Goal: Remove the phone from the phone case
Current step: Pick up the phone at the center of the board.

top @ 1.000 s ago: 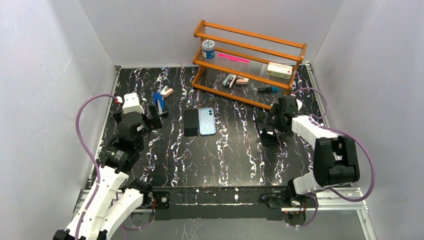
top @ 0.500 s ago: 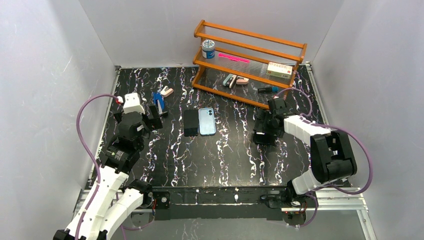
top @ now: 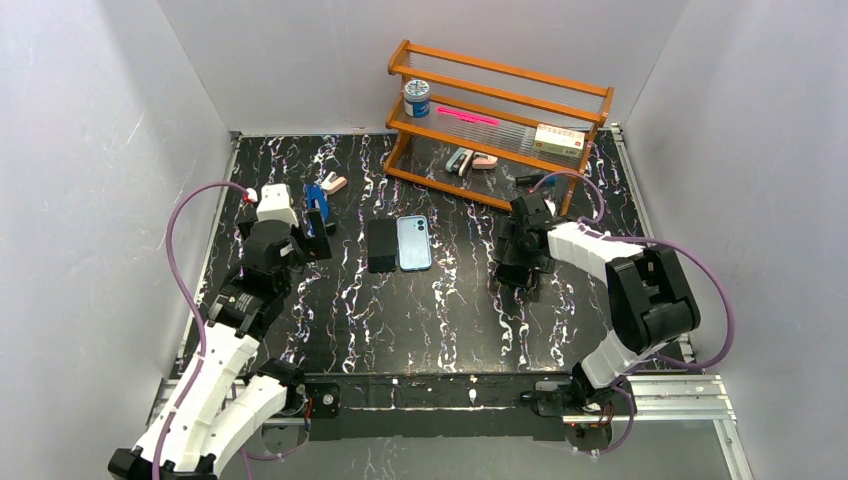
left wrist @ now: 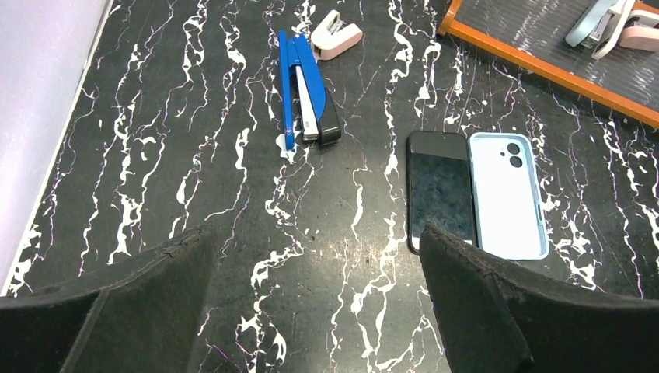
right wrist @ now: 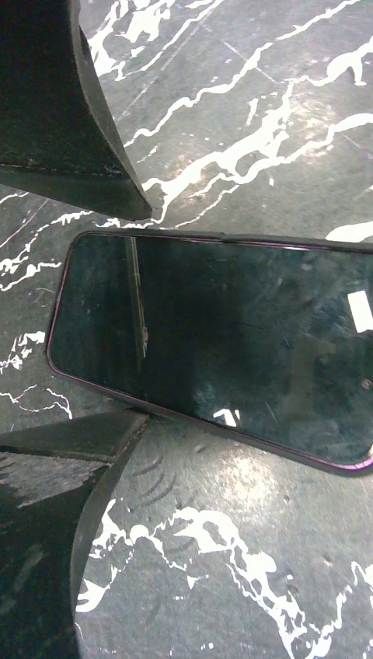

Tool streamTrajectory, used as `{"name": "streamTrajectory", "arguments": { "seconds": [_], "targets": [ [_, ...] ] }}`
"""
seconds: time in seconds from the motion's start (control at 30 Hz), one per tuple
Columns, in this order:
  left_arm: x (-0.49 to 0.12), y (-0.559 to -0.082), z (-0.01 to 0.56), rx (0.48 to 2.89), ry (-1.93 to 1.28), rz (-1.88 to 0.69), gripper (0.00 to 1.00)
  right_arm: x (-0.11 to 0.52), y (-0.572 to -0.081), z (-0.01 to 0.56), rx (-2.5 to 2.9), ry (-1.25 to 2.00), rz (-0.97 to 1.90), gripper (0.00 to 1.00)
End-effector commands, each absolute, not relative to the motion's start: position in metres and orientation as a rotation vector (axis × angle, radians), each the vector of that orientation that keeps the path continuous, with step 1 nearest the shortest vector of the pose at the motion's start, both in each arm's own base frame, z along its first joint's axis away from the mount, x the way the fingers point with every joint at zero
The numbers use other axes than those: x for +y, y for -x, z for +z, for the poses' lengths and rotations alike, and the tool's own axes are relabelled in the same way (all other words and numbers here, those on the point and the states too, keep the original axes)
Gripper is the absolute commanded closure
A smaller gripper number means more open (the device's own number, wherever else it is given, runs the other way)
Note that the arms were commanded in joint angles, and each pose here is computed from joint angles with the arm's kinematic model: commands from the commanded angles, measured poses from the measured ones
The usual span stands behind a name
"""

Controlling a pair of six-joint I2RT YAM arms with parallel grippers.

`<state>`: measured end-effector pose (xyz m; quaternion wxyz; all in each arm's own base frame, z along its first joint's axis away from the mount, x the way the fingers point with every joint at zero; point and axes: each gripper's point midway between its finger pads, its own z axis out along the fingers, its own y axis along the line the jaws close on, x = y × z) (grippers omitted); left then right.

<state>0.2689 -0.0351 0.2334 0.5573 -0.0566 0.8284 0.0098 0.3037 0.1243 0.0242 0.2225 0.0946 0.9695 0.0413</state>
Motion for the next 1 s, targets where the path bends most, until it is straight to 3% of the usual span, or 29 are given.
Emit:
{"name": "streamTrajectory", "arguments": {
  "seconds": [0.0, 0.33, 0.67, 0.8, 0.97],
  "targets": [
    [-0.029, -0.267, 0.239, 1.927, 0.170, 0.034, 0.02, 0.115, -0.316, 0.024, 2.637, -0.432, 0.018, 0.01],
    [-0.026, -0.267, 0.238, 1.923, 0.193, 0.044, 0.02, 0.113, -0.338, 0.020, 2.598, -0.509, -0.041, 0.01],
    [-0.036, -0.270, 0.234, 1.942, 0.159, 0.001, 0.02, 0.107, -0.314, 0.003, 2.719, -0.415, -0.148, 0.03],
    [-0.039, -0.270, 0.233, 1.955, 0.146, -0.014, 0.02, 0.108, -0.306, -0.002, 2.750, -0.369, -0.187, 0.07],
    [-0.046, -0.271, 0.228, 1.975, 0.131, -0.051, 0.02, 0.111, -0.304, -0.002, 2.747, -0.339, -0.142, 0.18]
  ]
}}
